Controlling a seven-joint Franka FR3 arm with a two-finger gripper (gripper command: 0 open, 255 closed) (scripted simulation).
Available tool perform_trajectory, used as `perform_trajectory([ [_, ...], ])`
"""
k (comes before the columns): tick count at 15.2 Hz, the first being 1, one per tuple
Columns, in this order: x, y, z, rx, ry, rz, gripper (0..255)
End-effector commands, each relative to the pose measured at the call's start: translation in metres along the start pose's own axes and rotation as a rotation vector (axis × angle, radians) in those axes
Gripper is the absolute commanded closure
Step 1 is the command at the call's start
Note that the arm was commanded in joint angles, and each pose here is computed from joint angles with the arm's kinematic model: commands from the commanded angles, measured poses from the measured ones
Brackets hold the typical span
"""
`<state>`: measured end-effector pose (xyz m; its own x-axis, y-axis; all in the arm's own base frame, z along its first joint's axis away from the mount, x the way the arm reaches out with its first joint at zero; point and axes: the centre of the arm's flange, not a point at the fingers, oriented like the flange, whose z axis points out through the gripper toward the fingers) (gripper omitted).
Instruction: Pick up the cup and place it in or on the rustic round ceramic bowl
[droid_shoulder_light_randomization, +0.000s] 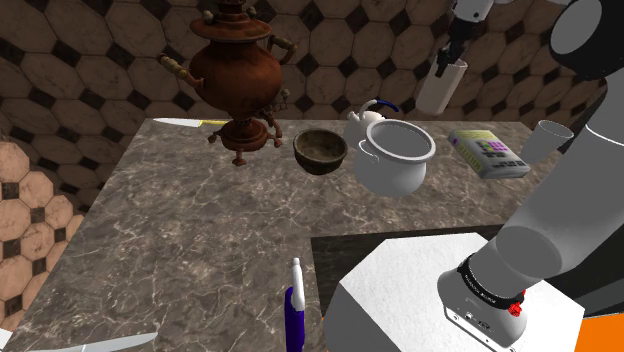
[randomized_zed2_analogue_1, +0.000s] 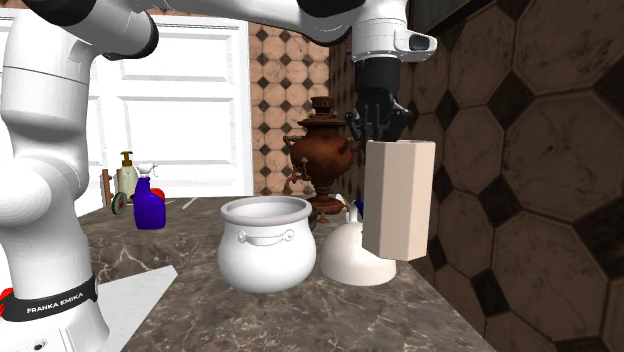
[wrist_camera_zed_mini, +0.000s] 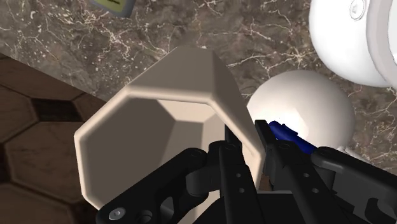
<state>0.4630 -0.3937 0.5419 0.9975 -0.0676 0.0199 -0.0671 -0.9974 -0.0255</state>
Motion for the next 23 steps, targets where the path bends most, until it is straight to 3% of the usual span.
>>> perform_trajectory([
  [1, 0.001, 0.0, -0.012, 0.0, 0.001, 0.0, 255],
  [3, 0.001, 0.0, -0.019, 0.0, 0.001, 0.0, 255],
  [23, 0.047, -0.258, -0.046, 0.0, 0.001, 0.0, 255],
])
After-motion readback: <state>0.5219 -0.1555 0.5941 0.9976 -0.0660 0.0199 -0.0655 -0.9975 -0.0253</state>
